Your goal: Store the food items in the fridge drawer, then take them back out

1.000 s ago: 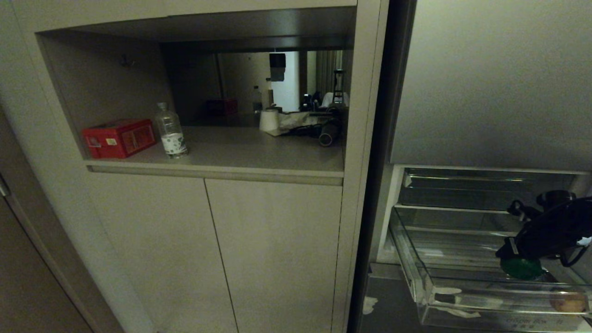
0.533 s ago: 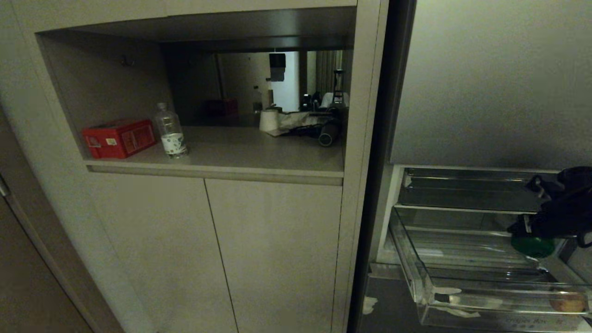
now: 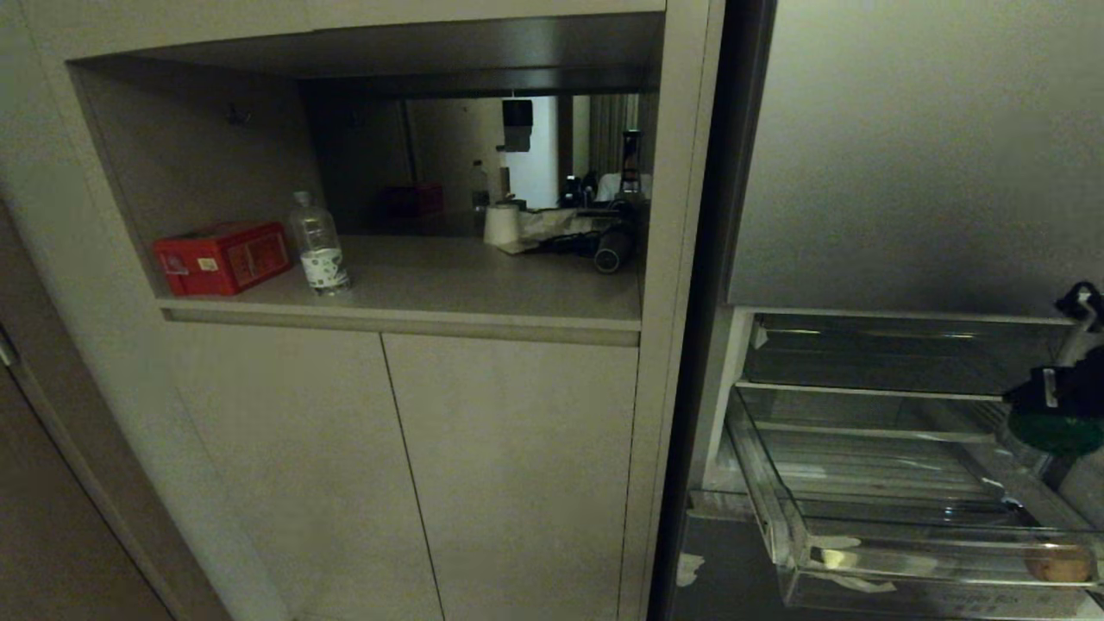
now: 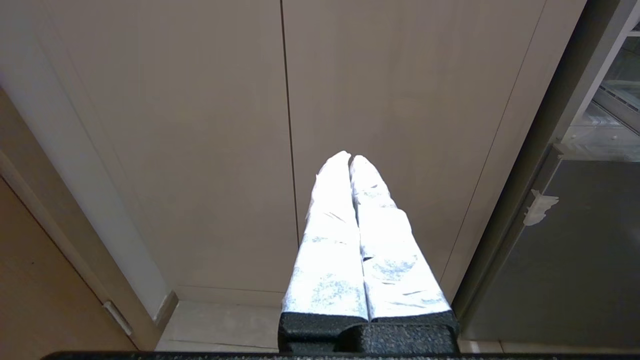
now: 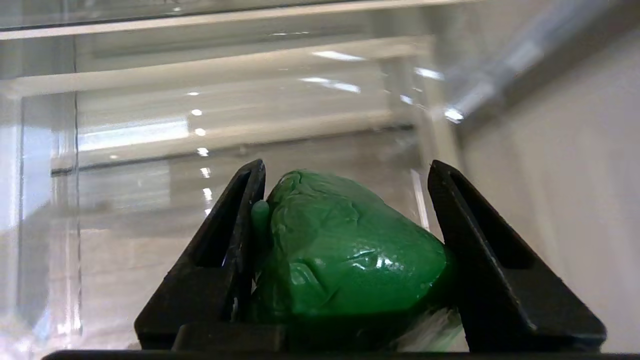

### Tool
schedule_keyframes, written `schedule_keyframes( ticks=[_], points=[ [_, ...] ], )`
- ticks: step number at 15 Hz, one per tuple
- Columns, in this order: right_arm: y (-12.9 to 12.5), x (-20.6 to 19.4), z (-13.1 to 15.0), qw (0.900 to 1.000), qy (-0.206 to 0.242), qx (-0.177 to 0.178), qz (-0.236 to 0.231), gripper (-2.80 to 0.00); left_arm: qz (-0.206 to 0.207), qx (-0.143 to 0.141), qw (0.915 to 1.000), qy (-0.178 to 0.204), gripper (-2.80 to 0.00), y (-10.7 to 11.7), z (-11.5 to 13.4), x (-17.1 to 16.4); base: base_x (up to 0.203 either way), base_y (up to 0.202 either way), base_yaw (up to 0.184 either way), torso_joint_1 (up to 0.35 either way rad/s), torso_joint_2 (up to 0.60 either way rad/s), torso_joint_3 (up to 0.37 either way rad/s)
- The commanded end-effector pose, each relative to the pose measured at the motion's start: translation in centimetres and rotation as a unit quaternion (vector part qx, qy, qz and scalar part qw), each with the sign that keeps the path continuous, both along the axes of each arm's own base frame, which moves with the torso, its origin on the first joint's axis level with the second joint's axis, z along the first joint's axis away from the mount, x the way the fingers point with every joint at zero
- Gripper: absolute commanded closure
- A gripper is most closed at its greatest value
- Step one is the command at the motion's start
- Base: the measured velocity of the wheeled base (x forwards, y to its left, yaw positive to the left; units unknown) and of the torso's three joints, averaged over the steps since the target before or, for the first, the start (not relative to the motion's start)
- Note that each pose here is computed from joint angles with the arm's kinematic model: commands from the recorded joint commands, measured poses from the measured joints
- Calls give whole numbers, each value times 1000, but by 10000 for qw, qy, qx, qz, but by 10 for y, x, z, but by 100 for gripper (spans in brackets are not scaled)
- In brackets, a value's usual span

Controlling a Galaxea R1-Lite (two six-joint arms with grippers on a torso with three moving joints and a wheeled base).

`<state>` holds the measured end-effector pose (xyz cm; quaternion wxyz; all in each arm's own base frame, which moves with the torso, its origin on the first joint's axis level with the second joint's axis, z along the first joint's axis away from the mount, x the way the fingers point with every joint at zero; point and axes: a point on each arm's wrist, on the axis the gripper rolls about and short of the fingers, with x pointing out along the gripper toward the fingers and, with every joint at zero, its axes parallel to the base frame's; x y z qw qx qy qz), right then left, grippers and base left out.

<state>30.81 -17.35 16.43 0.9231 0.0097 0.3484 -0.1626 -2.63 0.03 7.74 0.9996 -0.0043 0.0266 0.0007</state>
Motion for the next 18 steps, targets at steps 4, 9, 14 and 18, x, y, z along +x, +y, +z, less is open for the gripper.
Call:
schedule_keyframes(
  ticks=[4,9,14,18],
  points=[
    [32,-94,59,9959,-695,-453,-350,0,2,-1,10000,2,0,0,0,0,0,0,0,0,0,0],
    [70,-158,62,9914,-1012,-695,-456,0,2,-1,10000,2,0,0,0,0,0,0,0,0,0,0],
    [86,-181,66,9806,-1544,-1117,-452,0,2,-1,10000,2,0,0,0,0,-1,7,-146,-2,0,2],
    [96,-197,77,9712,-1863,-1375,-562,0,-5,-1,10000,9,0,0,0,0,-1,7,-175,2,1,1]
  ],
)
